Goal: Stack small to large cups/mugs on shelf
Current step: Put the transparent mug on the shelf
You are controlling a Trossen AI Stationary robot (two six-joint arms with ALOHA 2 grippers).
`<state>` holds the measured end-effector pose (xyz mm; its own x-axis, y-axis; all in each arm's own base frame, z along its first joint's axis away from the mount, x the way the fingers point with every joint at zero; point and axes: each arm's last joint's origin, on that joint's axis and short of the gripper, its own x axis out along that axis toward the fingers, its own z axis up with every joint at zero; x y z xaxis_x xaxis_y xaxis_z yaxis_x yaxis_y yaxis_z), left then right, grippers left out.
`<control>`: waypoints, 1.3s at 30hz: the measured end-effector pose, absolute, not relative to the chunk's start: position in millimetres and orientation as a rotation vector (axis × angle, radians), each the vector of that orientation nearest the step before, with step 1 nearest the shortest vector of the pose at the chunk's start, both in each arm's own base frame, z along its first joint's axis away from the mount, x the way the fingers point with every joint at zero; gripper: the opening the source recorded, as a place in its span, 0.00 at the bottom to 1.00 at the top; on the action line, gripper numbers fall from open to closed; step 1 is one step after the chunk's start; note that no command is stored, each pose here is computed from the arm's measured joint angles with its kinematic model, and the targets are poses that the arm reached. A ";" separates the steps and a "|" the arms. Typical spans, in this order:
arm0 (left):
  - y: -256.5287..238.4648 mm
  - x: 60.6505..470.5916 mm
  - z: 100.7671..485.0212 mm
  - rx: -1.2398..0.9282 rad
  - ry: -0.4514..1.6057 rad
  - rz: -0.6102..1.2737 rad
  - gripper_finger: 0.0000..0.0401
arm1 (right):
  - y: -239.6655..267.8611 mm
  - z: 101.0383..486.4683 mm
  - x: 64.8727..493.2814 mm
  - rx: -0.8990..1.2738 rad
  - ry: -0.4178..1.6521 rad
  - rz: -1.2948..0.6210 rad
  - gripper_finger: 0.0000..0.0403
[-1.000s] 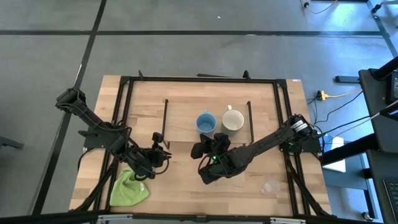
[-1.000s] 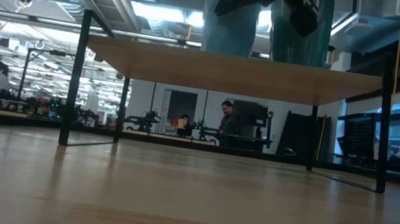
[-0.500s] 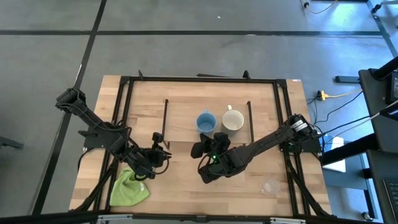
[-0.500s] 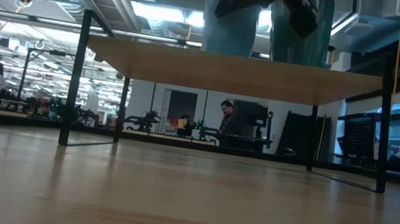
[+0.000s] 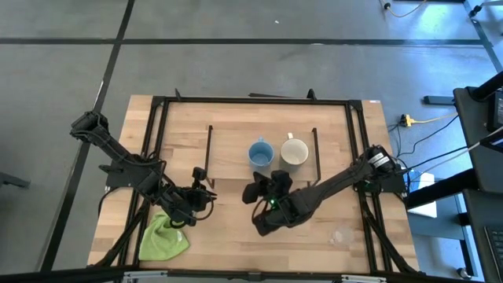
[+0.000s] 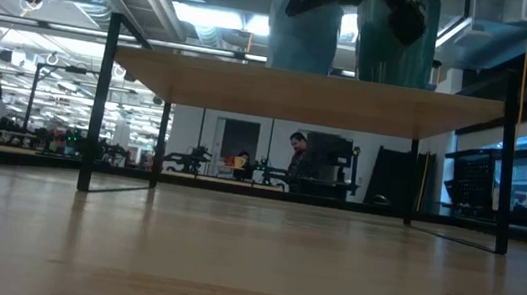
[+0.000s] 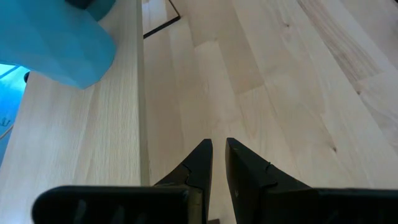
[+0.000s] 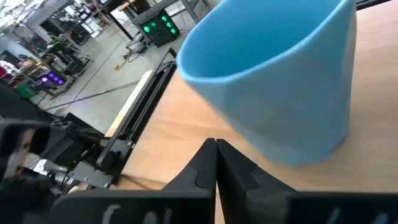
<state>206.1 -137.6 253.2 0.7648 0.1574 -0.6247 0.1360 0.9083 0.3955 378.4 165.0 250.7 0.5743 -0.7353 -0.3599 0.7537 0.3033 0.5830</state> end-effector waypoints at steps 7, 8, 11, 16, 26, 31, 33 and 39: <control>-137.6 206.1 253.2 0.440 0.706 0.012 0.10 | 196.0 251.0 361.5 0.774 0.106 -0.902 0.05; -137.6 206.1 253.2 0.440 0.706 0.012 0.10 | 201.1 251.4 357.5 0.786 0.154 -0.882 0.05; -137.7 206.2 253.2 0.439 0.705 0.012 0.10 | 215.4 253.9 344.7 0.822 0.302 -0.821 0.06; -138.8 208.0 254.4 0.414 0.695 -0.018 0.10 | 234.4 296.8 330.1 0.769 0.443 -0.671 0.06; -134.5 222.0 258.5 0.337 0.689 -0.318 0.10 | 208.9 406.7 285.5 0.593 0.973 -0.435 0.06; -123.6 227.3 256.7 0.287 0.728 -0.360 0.10 | 208.8 401.2 277.4 0.654 1.134 -0.399 0.06; -120.3 229.2 256.7 0.273 0.733 -0.365 0.10 | 211.1 391.6 277.6 0.709 1.192 -0.430 0.06; -111.1 234.5 257.3 0.233 0.736 -0.375 0.10 | 240.8 342.2 256.4 0.853 1.557 -0.608 0.06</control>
